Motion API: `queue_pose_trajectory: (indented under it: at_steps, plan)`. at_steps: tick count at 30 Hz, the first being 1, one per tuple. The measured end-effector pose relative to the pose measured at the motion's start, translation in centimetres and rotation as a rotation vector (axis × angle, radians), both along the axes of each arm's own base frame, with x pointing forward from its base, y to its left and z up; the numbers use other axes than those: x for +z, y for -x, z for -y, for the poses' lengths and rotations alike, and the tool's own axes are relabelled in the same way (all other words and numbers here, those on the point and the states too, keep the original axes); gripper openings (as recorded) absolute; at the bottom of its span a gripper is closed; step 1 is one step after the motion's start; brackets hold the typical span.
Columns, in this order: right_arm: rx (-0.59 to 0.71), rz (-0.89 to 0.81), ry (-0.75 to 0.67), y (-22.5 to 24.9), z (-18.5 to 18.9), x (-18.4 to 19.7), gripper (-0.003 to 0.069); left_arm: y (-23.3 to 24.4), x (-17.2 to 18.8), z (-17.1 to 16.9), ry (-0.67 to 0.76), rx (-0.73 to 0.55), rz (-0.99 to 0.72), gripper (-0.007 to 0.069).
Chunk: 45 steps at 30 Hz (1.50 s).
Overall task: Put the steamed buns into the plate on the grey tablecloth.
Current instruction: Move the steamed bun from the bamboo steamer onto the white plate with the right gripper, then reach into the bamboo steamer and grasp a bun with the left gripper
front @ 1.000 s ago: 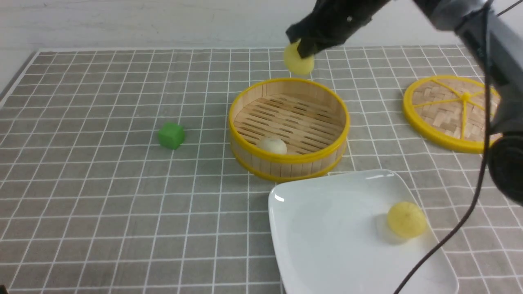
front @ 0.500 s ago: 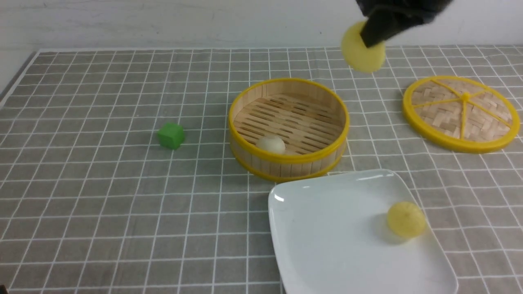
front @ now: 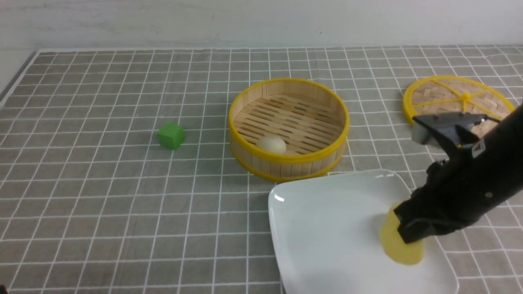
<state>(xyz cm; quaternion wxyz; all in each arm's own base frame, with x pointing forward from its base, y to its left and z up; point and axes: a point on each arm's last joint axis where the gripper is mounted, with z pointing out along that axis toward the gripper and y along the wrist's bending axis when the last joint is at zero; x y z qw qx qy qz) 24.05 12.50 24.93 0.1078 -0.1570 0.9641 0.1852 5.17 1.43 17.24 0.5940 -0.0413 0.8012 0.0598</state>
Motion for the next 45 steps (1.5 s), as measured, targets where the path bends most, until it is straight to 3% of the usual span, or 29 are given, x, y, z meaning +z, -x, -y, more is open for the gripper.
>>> queue_pose_trajectory:
  at_steps: [4,9,11,13,16,20,21,22,23,25,27,33,36,39,45]
  plan:
    - [-0.021,0.016,0.000,-0.5,-0.1,-0.9,0.0092,0.0,0.0,0.0,-0.002,0.000,0.000,0.0242]
    - [-0.041,0.037,0.001,-1.4,-0.3,-1.7,0.0286,0.0,0.0,-0.1,-0.011,0.003,0.001,0.0242]
    - [-0.045,0.040,0.000,-1.5,-0.3,-1.9,0.0332,0.0,0.0,0.0,0.008,0.005,0.002,0.0242]
    - [-0.044,0.041,-0.002,-1.6,-0.4,-1.8,0.0412,0.0,0.0,0.3,0.141,0.012,0.021,0.0242]
    - [-0.014,0.066,-0.010,-1.9,-0.6,-0.5,0.0438,-0.1,0.0,0.7,0.370,0.028,0.048,0.0242]
    - [0.025,0.131,-0.035,-1.8,-0.7,3.0,0.0376,-0.1,0.1,1.2,0.636,0.057,0.070,0.0242]
    - [0.037,0.148,-0.037,-1.6,-0.6,4.0,0.0330,-0.1,0.1,1.2,0.690,0.064,0.073,0.0242]
    - [0.064,0.179,-0.037,-1.0,-0.3,6.2,0.0238,-0.2,0.2,1.4,0.799,0.080,0.075,0.0242]
    - [0.067,0.183,-0.037,-0.9,-0.3,6.4,0.0225,-0.2,0.1,1.4,0.811,0.082,0.075,0.0242]
    - [0.090,0.225,-0.038,0.8,0.4,8.8,0.0062,-0.1,0.1,1.6,0.949,0.108,0.075,0.0242]
    - [0.098,0.270,-0.044,2.9,1.3,10.2,-0.0005,-0.1,0.1,1.6,1.024,0.126,0.076,0.0242]
    - [0.063,0.411,-0.078,7.6,3.4,10.3,-0.0014,-0.2,0.4,1.7,1.071,0.124,0.101,0.0215]
    - [0.044,0.451,-0.086,9.0,4.0,9.3,-0.0014,0.0,1.5,1.7,1.023,0.108,0.097,0.0119]
    - [0.038,0.475,-0.084,9.7,4.4,8.9,-0.0014,0.5,5.0,1.7,0.925,0.074,0.094,0.0024]
    - [0.035,0.485,-0.075,9.6,4.5,8.6,-0.0013,-2.0,11.0,2.1,0.706,0.107,-0.271,0.0001]
